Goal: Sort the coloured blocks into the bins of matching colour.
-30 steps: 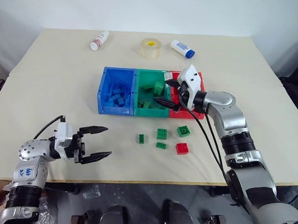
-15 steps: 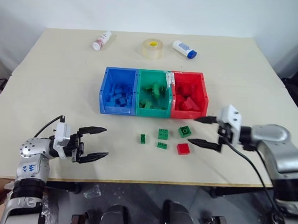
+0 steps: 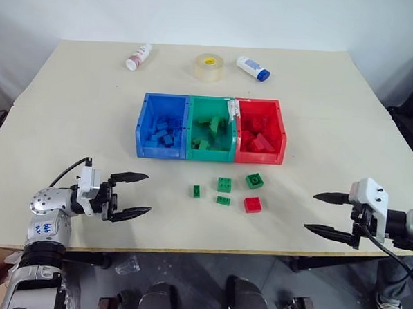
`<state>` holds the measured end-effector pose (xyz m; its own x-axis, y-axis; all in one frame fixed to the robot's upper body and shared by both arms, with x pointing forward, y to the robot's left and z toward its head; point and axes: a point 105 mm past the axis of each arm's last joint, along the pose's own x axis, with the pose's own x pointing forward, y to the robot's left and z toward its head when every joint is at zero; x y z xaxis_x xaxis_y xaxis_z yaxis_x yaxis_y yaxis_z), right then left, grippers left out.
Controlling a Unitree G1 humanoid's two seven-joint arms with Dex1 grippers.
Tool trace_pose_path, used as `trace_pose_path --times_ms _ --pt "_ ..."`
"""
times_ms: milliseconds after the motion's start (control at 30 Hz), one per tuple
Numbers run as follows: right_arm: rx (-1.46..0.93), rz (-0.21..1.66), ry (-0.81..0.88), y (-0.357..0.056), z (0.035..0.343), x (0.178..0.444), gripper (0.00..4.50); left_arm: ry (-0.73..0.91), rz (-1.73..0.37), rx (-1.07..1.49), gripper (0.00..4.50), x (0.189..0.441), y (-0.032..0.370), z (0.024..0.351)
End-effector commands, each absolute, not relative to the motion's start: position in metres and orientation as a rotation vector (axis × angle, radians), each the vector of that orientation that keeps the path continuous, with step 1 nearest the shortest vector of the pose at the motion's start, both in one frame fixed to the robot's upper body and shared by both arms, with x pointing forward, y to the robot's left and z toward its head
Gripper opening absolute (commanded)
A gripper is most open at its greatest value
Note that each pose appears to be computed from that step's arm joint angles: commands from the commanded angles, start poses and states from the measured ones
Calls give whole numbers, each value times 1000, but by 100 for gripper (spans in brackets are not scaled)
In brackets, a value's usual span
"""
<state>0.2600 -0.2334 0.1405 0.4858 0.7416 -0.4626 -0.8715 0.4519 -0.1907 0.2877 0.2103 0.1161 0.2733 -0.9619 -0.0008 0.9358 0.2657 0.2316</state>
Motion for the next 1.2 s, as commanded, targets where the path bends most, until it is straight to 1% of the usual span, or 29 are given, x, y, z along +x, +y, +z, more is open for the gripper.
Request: trace_pose_path --times_ms 33,167,333,433,533,600,667,733,767,800,867,967,1100,1200 --pt "-427 1106 273 -197 143 265 445 -193 -1318 233 450 286 206 127" --pt "-407 1158 265 -165 133 283 445 -204 -1326 233 450 284 200 128" --pt "-435 1191 304 -147 111 296 445 -215 -1331 229 450 281 195 127" --pt "-441 1210 305 -140 105 301 445 -221 -1330 225 450 278 192 128" --pt "-440 1224 296 -136 105 303 385 -223 -1320 222 450 276 192 128" --pt "-433 1229 283 -134 106 304 324 -223 -1314 221 450 275 193 128" --pt "-435 1226 273 -133 108 306 251 -219 -1308 220 450 275 194 127" --pt "-438 1225 256 -132 113 307 184 -215 -1304 220 450 274 195 127" --pt "-434 1225 244 -131 117 307 159 -215 -1302 220 450 274 195 127" --pt "-431 1227 229 -130 121 307 150 -215 -1301 220 450 274 195 127" --pt "-424 1226 203 -129 130 307 150 -216 -1299 219 450 273 195 127" --pt "-411 1199 122 -128 156 314 150 -219 -1298 216 450 274 195 127" --pt "-407 1085 -10 -133 198 342 150 -221 -1304 210 450 276 192 126" --pt "-410 1021 -76 -138 220 362 150 -223 -1310 207 450 278 189 126"
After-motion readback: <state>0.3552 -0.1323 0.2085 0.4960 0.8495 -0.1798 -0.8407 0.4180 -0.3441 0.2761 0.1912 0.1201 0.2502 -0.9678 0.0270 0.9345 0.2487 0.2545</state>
